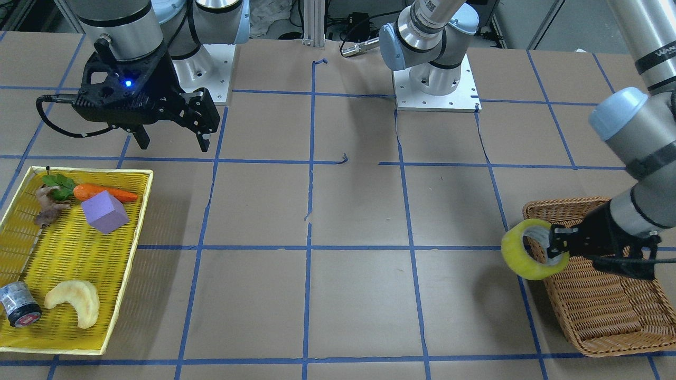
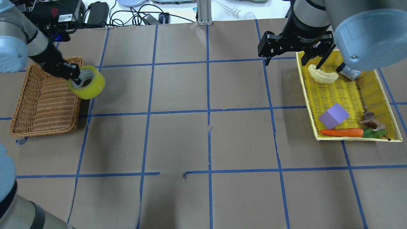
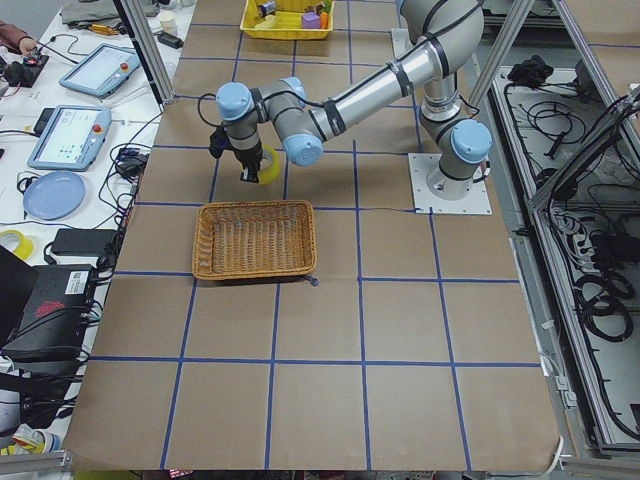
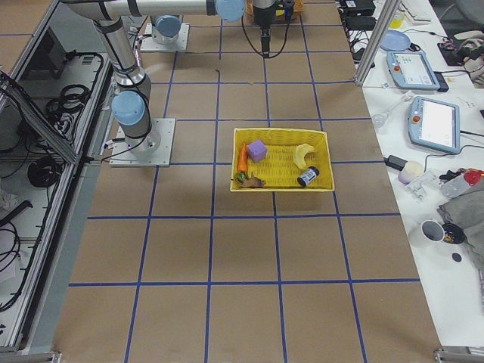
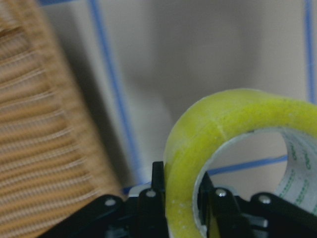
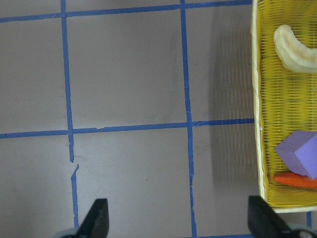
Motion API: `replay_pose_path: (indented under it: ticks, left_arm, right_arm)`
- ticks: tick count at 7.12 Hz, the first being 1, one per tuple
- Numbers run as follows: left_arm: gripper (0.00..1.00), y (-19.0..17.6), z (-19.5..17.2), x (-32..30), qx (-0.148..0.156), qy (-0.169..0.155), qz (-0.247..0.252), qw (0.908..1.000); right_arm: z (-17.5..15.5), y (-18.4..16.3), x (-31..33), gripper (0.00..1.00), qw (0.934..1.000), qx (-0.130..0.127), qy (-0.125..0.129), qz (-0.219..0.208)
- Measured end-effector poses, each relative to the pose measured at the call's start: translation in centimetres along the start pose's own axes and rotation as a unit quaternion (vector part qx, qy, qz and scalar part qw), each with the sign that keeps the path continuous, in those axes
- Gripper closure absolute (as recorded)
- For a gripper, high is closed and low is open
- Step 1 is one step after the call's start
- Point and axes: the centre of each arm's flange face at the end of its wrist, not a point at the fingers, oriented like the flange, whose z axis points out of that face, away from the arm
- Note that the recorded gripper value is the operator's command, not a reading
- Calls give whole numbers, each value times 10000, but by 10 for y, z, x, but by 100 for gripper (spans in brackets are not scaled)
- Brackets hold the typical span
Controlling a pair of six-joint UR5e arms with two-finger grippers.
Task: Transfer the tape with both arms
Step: 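Carry the tape roll with the left gripper into the wicker basket, then open the left gripper to release the tape in the basket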
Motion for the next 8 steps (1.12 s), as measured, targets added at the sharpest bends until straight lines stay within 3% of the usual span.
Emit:
replay_pose_path:
  ticks: [3, 5, 6, 8]
  left_arm:
    - [100, 56, 21, -109, 189, -158, 393, 9989]
    - [8, 59, 55, -132, 373, -341, 426, 9978]
    - [0, 55, 65, -137, 509, -454, 406, 9968]
    - [0, 41, 53, -123, 759, -678, 142, 9947]
  right_arm:
    - [-1, -1, 0, 0, 10000, 15, -5, 0]
    - [0, -1, 0, 0, 10000, 15, -7, 0]
    - [0, -1, 0, 0, 10000, 15, -4, 0]
    - [0, -1, 0, 0, 10000, 14, -2, 0]
